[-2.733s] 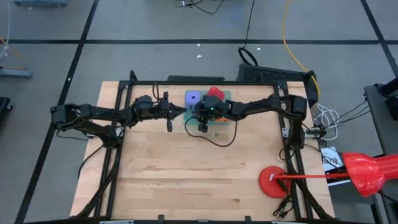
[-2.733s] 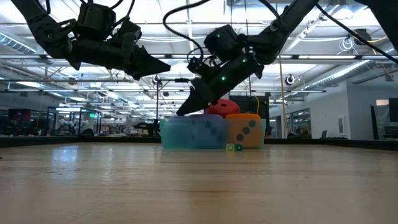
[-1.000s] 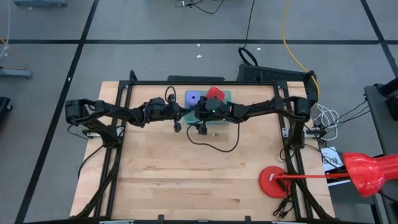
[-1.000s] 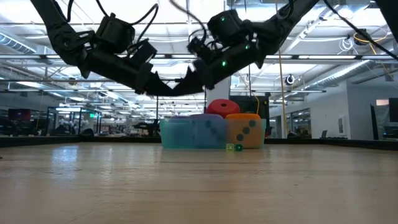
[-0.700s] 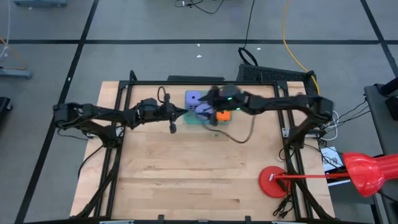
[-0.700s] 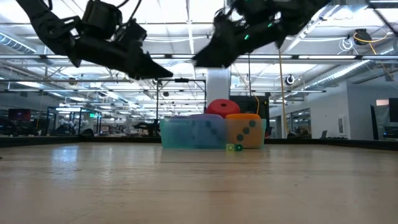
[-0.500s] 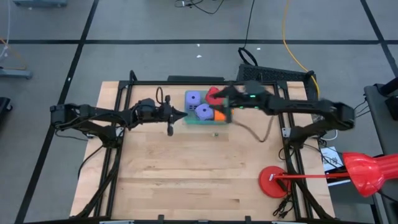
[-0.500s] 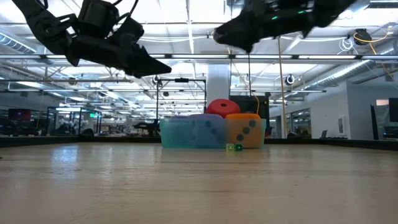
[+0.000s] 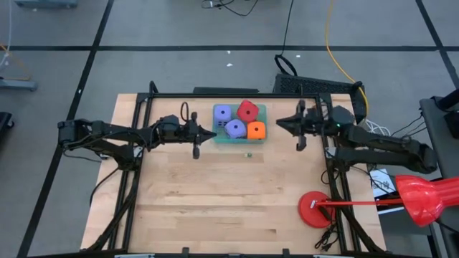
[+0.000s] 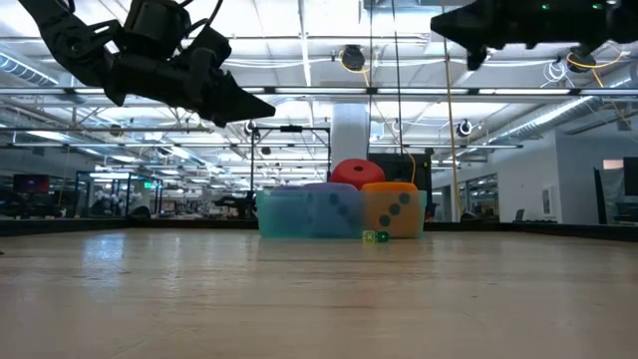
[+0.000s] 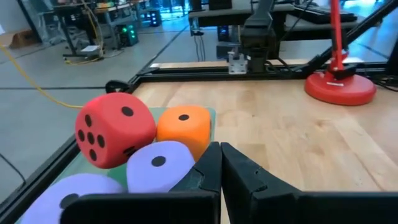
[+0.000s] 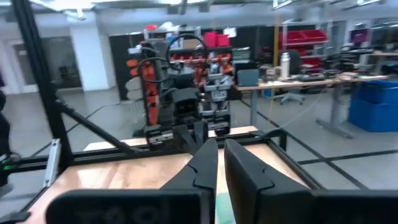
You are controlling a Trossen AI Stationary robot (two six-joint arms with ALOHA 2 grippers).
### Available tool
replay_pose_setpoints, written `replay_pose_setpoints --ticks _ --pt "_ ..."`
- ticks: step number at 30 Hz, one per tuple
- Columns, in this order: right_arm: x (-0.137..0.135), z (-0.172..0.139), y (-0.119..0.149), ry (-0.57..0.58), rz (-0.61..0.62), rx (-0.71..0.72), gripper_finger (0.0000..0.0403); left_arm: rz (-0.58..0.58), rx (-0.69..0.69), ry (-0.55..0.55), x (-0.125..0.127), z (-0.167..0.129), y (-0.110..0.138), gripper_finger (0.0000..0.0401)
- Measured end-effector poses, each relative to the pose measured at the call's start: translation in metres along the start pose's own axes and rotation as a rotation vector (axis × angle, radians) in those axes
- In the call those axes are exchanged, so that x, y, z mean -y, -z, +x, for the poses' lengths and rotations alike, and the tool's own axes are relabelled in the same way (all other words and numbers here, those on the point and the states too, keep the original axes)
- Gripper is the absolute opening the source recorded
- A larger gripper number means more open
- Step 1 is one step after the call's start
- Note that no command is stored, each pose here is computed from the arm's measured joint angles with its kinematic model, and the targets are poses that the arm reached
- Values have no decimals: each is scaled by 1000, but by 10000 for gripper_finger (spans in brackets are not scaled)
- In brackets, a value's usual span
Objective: Pick & Place Dice
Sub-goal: Put the small yellow dice into the basket
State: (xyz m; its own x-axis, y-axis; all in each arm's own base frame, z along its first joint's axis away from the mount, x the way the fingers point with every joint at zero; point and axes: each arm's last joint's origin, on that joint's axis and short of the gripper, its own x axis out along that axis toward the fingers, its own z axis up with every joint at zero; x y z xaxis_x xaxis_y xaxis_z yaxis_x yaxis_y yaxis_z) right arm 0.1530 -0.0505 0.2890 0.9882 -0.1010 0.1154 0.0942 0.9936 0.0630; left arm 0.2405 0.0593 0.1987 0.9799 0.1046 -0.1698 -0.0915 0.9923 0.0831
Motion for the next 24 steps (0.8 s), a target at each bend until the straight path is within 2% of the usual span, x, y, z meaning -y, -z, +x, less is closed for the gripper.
replay_pose_setpoints --ticks 3,7,12,18,21,24 --pt "-1 -14 9 48 4 15 23 -8 -1 -10 0 0 0 10" --pt "-3 -28 27 57 16 4 7 -63 -3 -20 -1 0 0 22" --pt "-4 -39 51 58 30 -7 5 -104 -10 -25 -2 0 1 6" --pt "-5 -50 73 44 44 81 1 -136 -29 -16 5 2 2 22" --pt "-4 -53 85 68 58 84 1 -96 -100 -43 18 7 5 23" --pt "-3 -54 91 98 59 86 1 -15 -170 -54 36 20 1 6"
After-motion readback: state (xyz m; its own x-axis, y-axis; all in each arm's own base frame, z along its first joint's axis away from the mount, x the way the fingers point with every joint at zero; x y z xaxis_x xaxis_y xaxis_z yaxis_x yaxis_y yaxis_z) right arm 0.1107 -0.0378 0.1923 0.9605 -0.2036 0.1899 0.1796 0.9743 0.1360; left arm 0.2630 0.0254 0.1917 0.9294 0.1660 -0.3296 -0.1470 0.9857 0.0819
